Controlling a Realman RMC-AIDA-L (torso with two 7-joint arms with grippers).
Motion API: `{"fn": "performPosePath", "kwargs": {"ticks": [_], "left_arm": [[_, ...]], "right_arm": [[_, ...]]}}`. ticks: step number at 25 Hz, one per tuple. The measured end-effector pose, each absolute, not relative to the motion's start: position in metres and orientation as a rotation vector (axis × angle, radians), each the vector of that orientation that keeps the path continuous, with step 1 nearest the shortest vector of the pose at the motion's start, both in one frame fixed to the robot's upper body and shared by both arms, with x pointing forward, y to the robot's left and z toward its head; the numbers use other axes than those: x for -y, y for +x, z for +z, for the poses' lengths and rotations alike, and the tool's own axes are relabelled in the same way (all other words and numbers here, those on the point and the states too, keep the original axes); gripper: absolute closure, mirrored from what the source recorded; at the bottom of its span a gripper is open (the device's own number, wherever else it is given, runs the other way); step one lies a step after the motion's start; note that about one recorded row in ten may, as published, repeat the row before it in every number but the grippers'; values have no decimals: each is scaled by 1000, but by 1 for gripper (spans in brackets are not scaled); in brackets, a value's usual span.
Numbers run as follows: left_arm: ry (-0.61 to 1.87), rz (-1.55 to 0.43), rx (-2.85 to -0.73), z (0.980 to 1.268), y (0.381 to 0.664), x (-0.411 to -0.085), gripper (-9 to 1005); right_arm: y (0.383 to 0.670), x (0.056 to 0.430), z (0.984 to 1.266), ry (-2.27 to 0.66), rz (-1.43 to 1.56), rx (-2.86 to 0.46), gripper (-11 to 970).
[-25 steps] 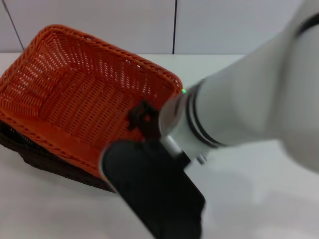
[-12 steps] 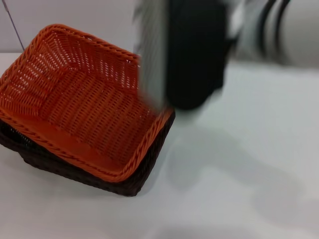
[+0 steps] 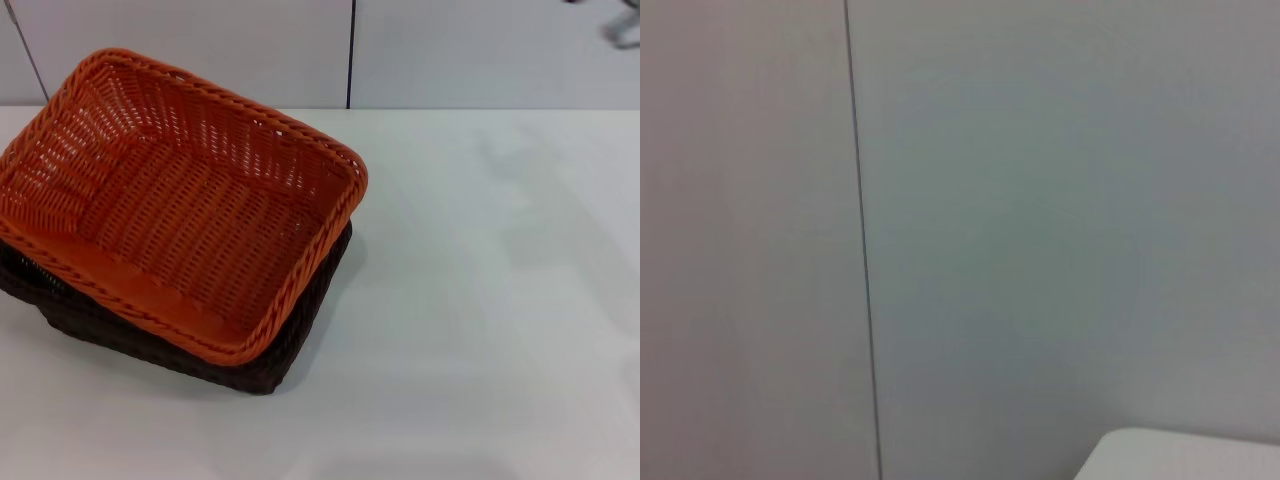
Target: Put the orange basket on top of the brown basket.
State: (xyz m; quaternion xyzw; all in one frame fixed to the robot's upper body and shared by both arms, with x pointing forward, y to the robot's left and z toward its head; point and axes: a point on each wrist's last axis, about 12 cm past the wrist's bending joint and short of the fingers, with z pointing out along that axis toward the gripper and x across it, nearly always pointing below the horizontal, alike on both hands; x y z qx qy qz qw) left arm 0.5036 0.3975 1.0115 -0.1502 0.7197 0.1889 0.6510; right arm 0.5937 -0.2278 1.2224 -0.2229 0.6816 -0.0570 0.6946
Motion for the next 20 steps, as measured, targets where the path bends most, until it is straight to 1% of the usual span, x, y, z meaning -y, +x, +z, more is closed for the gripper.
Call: {"fn": "performPosePath", "kwargs": {"ticks": [1,2,3,6,9,10,11,13,16,20], "left_arm": [[-341,429,-1634,1011,504,-398,358],[-342,427,-1631,1012,504,-397,358],[-342,427,-1627,1012,504,-397,358],[-341,427,-1612,1014,505,-397,359],[-339,428,-1598,1016,505,-397,359],[-339,428,-1595,1016,505,-397,359],[-338,429,-1588,1017,505,-397,359],[-337,432,-1573,1019,505,-397,359],[-334,434,-1550,1022,505,-397,358],[-334,436,-1531,1024,505,-398,358]], "right_arm": [[594,228,1222,-497,-127,-1521,402],[596,238,1215,-435,-120,-1523,402],[596,255,1199,-338,-121,-1532,401],[590,285,1164,-171,-176,-1514,401],[575,310,1130,-3,-222,-1493,401],[566,324,1111,119,-205,-1496,401],[566,324,1111,119,-205,-1496,401],[556,341,1090,255,-184,-1500,401],[541,358,1068,360,-216,-1467,400],[516,372,1047,376,-334,-1429,400]]}}
